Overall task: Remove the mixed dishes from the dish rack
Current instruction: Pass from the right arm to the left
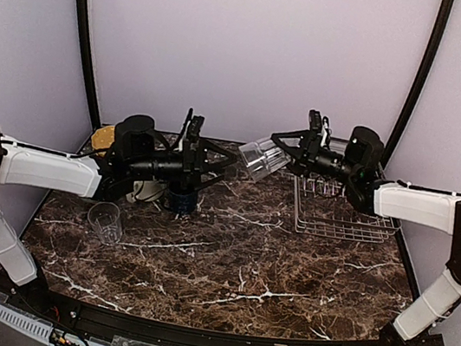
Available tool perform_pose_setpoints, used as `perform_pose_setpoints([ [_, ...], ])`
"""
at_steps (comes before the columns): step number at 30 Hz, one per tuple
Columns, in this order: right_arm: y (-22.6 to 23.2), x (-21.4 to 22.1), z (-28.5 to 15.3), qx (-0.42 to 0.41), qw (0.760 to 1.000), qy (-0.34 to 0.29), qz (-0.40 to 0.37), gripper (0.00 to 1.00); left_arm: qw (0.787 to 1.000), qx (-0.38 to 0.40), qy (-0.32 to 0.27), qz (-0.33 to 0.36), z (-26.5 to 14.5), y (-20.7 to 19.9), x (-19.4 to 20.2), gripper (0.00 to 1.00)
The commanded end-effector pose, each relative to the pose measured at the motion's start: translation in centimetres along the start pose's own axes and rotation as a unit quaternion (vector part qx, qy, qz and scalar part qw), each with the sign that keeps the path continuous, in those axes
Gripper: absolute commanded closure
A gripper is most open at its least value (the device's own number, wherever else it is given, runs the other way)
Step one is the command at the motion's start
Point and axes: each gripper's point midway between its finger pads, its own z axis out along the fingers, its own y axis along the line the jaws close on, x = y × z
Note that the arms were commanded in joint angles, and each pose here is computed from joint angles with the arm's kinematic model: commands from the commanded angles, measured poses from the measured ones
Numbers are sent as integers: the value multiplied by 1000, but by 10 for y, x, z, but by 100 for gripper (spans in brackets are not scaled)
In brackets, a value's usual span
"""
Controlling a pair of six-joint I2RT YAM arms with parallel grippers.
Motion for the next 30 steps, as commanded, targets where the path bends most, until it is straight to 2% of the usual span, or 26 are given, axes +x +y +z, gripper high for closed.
perform_pose_setpoints([
  [1,26,9,13,-51,999,-3,-16,68,998,68,-13,12,6,-32,-11,16],
  [6,25,29,27,-65,998,14,-4,68,995,97,-22,-4,9,-34,-13,26],
  [15,21,53,46,-86,996,32,7,65,993,114,-32,-22,8,-32,-12,67],
  [18,16,57,45,-76,997,32,3,57,994,103,-28,-26,8,-28,-10,86],
  [20,12,59,43,-67,997,34,-3,47,995,89,-25,-26,6,-24,-8,96],
  [26,-7,60,24,-3,999,27,-37,7,1000,15,-17,-22,-18,-5,-6,99],
  [27,-13,58,18,11,999,25,-40,2,1000,7,-19,-12,-26,-6,-8,99],
  [30,-27,54,0,52,997,22,-61,1,998,-65,6,-22,-49,10,2,99],
])
